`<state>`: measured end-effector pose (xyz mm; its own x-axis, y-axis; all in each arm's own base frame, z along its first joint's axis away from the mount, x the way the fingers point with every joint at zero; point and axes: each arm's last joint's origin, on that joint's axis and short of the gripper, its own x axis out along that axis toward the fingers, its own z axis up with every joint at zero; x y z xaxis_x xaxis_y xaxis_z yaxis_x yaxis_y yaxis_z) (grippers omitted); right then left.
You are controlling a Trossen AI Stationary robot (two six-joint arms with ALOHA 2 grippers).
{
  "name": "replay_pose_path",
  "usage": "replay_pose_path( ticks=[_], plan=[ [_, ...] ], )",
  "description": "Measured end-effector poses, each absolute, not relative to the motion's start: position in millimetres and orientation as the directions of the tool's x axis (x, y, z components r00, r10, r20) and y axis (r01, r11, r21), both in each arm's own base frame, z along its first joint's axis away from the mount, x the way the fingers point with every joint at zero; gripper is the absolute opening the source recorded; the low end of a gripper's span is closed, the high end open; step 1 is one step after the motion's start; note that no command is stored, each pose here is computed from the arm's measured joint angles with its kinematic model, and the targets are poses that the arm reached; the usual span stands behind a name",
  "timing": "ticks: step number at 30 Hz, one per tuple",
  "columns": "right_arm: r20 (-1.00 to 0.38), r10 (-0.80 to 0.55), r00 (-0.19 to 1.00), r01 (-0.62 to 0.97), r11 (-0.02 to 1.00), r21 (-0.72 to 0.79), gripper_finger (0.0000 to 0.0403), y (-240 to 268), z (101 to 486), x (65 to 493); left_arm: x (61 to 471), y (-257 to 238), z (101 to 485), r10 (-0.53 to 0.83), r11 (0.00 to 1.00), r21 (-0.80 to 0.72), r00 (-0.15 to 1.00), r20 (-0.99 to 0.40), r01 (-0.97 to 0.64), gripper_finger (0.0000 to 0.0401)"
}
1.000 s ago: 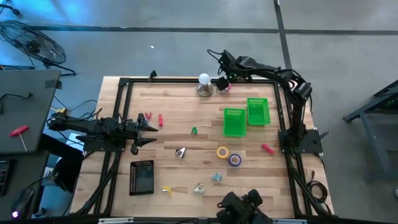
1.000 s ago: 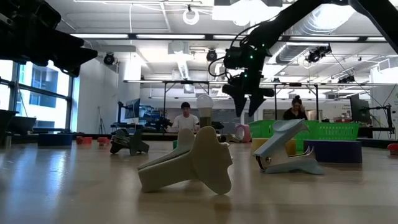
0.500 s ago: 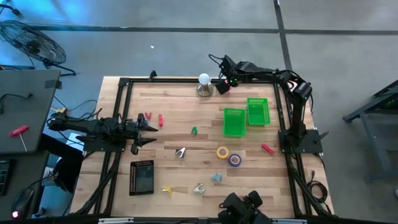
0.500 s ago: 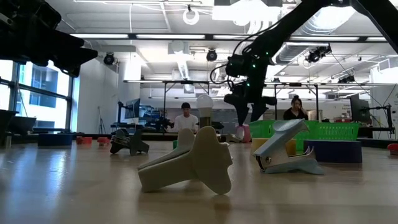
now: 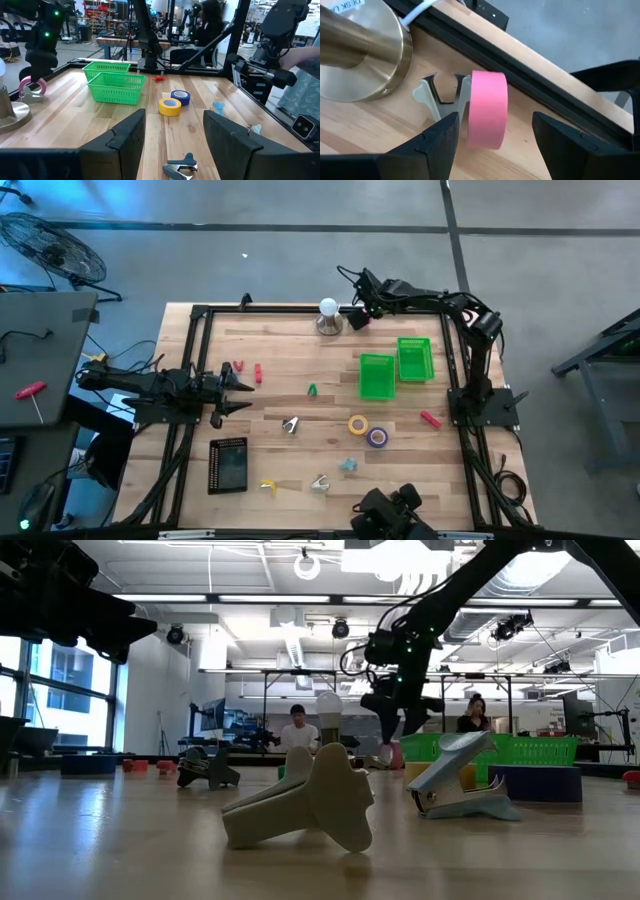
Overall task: Pick and place Stapler, Stapler remover, tape
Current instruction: Put the pink tape into the black basket
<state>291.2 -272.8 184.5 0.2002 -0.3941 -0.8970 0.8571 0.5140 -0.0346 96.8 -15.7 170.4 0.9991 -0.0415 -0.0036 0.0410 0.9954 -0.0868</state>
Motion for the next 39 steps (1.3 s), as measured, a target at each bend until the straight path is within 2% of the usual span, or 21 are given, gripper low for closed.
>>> replay_pose_path(
  ticks=[11,19,23,27,34,39],
  plan=[
    [-0.896,-0.394,0.204,0.859,0.512,-0.029,0.0243,-273.1,182.4,292.8,96.8,-15.6,170.4,-0.041,0.995,-0.087,0.999,-0.004,0.040,0.0195],
    [-0.921,-0.360,0.149,0.849,0.524,-0.068,0.0240,-277.1,153.1,296.8,96.8,-16.0,170.3,-0.054,0.994,-0.093,0.999,-0.004,0.053,0.0195],
    [-0.915,-0.386,0.116,0.836,0.535,-0.120,0.0194,-277.6,152.9,295.8,96.8,-16.0,170.3,-0.055,0.994,-0.094,0.999,-0.004,0.054,0.0195],
    [-0.910,-0.399,0.108,0.814,0.561,-0.150,0.0093,-277.4,157.0,294.7,96.8,-16.1,170.3,-0.056,0.994,-0.094,0.998,-0.005,0.055,0.0195],
    [-0.901,-0.432,0.040,0.785,0.571,-0.239,0.0091,-275.1,157.6,292.9,96.8,-16.1,170.3,-0.057,0.994,-0.094,0.998,-0.005,0.057,0.0195],
    [-0.869,-0.495,-0.015,0.754,0.565,-0.336,0.0091,-262.9,176.1,293.5,96.8,-16.2,170.3,-0.058,0.994,-0.094,0.998,-0.005,0.058,0.0195]
  ],
)
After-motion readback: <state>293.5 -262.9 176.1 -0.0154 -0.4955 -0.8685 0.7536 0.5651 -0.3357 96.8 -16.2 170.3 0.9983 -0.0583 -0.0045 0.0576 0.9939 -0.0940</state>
